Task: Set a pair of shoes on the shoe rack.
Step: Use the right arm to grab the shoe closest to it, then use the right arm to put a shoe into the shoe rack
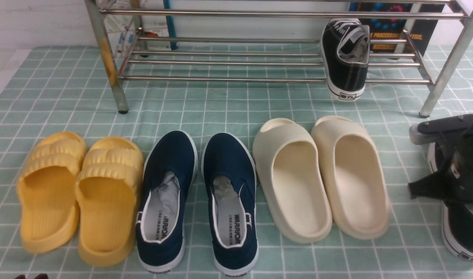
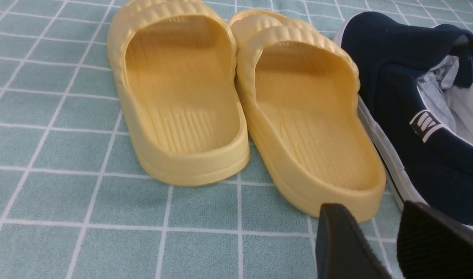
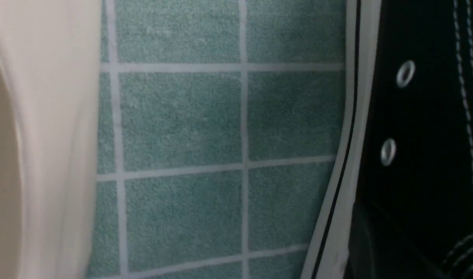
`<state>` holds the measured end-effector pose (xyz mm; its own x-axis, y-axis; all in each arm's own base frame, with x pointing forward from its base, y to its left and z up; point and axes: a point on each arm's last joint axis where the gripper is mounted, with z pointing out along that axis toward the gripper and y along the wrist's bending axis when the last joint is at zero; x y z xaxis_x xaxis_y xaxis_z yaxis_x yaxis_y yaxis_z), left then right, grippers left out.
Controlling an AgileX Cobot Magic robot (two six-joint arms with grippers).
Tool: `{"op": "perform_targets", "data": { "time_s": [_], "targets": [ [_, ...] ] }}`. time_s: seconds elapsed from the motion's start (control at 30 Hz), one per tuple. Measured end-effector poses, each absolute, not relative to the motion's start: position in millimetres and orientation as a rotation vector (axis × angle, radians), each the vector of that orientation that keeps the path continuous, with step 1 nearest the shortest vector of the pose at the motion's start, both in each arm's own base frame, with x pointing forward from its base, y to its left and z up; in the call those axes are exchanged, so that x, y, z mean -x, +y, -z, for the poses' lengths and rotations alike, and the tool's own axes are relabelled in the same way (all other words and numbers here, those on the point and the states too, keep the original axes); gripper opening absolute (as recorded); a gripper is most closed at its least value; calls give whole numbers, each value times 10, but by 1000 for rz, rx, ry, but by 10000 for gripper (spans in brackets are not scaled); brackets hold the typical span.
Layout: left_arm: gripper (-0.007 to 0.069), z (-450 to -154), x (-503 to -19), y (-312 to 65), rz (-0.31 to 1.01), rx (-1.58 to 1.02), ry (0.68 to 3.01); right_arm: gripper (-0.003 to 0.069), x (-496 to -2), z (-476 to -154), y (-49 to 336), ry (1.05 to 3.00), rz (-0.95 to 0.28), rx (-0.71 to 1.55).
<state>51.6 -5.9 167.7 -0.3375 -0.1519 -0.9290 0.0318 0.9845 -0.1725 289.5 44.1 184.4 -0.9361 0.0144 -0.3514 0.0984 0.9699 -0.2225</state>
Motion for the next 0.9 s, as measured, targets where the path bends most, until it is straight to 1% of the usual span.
{"op": "perform_targets", "data": {
  "time_s": [0.1,0.17,0.2,0.27,0.37,0.47,0.53,0.6,0.63,0.73,0.77,0.9],
  "targets": [
    [238,-1677,-516,-59,187,86,1907,37,-2835,-1975,413,2776,367,-47],
    [238,-1677,-516,-59,187,86,1907,38,-2801,-2204,415,2773,360,28],
    [238,-1677,-516,-59,187,86,1907,38,-2798,-2224,416,2774,359,34],
    [238,-1677,-516,-59,187,86,1907,38,-2850,-2503,475,2736,283,121],
    [238,-1677,-516,-59,187,86,1907,38,-2954,-2660,548,2692,197,133],
    [238,-1677,-516,-59,187,86,1907,38,-3113,-2713,605,2648,161,138],
    [238,-1677,-516,-59,187,86,1907,38,-3359,-2756,674,2597,134,125],
    [238,-1677,-516,-59,187,86,1907,38,-3467,-2731,702,2592,130,116],
    [238,-1677,-516,-59,187,86,1907,38,-3651,-2716,743,2578,128,96],
    [238,-1677,-516,-59,187,86,1907,38,-3856,-2680,781,2559,147,92],
    [238,-1677,-516,-59,187,86,1907,38,-4006,-2684,807,2536,160,94],
    [238,-1677,-516,-59,187,86,1907,38,-4363,-2629,845,2520,244,109]
  ]
}}
